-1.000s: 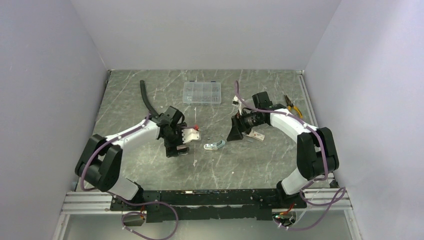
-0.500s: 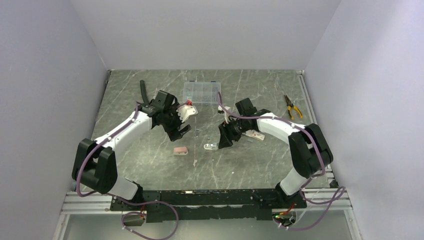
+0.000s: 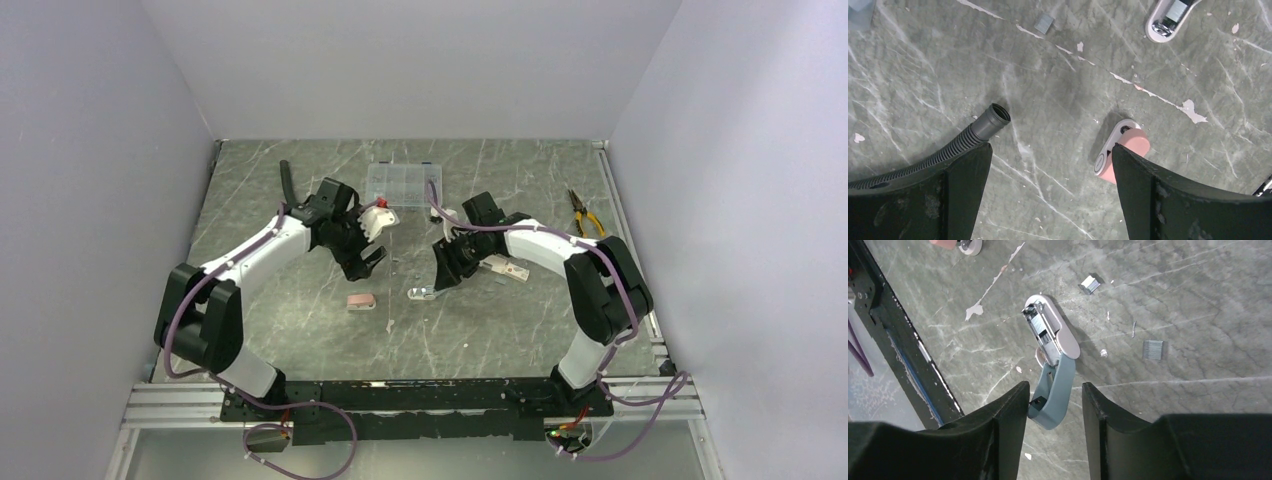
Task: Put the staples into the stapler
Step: Close the stapler at the center of the board.
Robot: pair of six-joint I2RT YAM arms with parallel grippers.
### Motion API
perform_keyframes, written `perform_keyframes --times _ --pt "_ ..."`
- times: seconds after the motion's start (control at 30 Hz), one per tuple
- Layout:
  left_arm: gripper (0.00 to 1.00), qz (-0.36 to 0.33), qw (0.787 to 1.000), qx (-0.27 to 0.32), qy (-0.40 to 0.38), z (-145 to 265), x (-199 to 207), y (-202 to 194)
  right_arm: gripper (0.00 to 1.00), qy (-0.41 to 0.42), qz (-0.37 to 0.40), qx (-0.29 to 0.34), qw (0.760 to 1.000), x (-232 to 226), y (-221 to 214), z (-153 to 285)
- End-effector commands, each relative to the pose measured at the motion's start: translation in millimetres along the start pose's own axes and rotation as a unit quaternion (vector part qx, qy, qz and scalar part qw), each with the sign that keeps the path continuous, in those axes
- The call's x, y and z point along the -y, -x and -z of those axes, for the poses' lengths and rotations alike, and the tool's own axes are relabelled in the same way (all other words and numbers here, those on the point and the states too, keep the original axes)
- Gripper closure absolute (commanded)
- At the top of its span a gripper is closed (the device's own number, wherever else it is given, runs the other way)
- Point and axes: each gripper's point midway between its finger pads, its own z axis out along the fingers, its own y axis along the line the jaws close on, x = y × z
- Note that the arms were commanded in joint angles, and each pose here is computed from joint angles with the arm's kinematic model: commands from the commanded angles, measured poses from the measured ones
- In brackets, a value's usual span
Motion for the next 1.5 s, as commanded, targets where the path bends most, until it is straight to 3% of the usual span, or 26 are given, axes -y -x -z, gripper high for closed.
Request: perform_keyframes --times 0.0,0.4,0.73,1.13,1.47 --pt "0.05 0.010 1.000 0.017 0.011 0 -14 19 0.56 -0.022 0.013 0.013 1.000 4 18 6" --pt "0.06 0.028 0.999 0.019 0.021 -2 -20 26 0.72 -0.052 0.023 -0.007 0.998 14 29 12" --pt "0.05 0.059 0.997 0.021 0.055 -1 -30 24 0.82 -0.128 0.054 -0.036 0.990 22 35 10" --pt "0.05 0.127 0.982 0.007 0.138 24 -51 -3 0.87 -0.250 0.184 -0.049 0.949 -8 40 -4" --pt "0.05 0.180 0.956 0.000 0.230 71 -81 -43 0.87 -0.296 0.231 -0.065 0.924 -14 28 -18"
